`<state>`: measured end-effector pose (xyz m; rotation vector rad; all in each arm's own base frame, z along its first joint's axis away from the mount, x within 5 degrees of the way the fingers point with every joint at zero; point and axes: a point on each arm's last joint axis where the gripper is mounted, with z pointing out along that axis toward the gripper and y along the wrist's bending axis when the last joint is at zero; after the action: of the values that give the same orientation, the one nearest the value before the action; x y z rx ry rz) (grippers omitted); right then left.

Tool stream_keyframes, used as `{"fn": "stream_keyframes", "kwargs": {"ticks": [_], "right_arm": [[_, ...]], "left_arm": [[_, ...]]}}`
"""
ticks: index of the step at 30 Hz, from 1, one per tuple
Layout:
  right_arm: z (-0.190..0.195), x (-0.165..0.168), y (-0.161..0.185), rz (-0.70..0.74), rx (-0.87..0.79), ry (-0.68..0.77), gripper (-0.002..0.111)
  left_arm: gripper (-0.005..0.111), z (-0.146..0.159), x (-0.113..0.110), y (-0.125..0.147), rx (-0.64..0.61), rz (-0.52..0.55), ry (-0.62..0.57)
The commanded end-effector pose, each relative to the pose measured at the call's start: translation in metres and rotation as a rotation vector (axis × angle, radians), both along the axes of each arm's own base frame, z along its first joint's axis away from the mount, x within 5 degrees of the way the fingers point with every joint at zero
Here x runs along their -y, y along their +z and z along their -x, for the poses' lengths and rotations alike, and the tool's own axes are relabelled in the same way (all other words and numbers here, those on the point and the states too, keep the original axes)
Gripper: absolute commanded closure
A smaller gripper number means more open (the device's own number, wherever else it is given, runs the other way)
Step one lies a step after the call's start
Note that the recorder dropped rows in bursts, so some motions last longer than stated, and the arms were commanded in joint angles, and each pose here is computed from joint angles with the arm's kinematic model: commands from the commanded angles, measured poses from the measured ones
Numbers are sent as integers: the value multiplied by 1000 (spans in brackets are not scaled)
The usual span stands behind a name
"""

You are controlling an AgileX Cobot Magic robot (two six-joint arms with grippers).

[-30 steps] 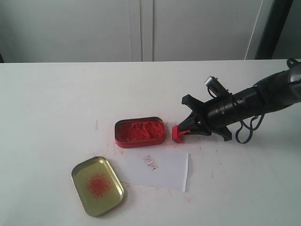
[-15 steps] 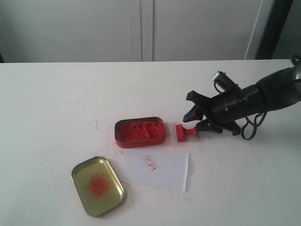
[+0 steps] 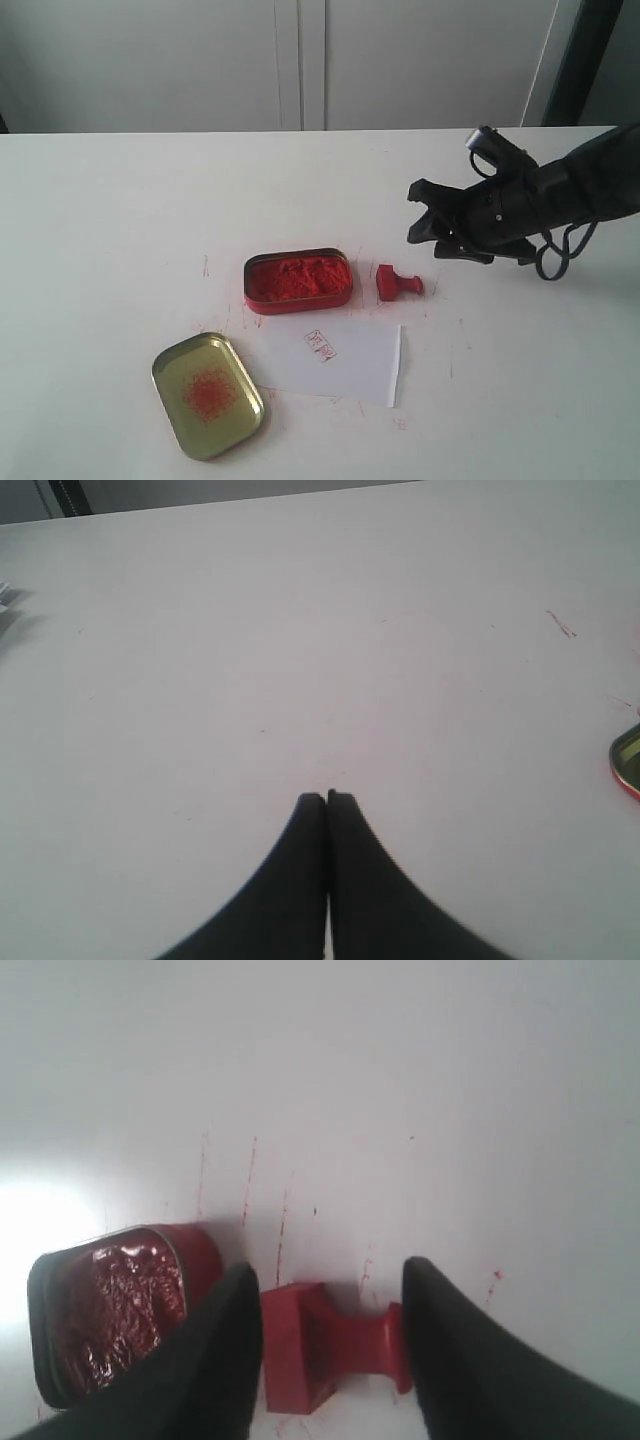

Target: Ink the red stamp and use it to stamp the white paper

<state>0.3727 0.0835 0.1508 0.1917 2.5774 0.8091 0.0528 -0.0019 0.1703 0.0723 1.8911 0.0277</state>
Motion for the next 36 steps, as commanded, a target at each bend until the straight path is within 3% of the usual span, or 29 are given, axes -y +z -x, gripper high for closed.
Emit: {"fn": "stream_keyframes", "kwargs": {"ticks": [1,8,32,36], "right_arm": [[5,1,6,31,10,67,80],[16,5,13,112,-40,136,108],[27,10,16,203,-109,203,108],[29,18,12,303,-138,216,108]], "left_arm": [[107,0,0,-1,-1,9,-2],[107,0,0,-1,-1,9,-2],[107,0,0,-1,-1,9,-2],[107,0,0,-1,-1,9,-2]]}}
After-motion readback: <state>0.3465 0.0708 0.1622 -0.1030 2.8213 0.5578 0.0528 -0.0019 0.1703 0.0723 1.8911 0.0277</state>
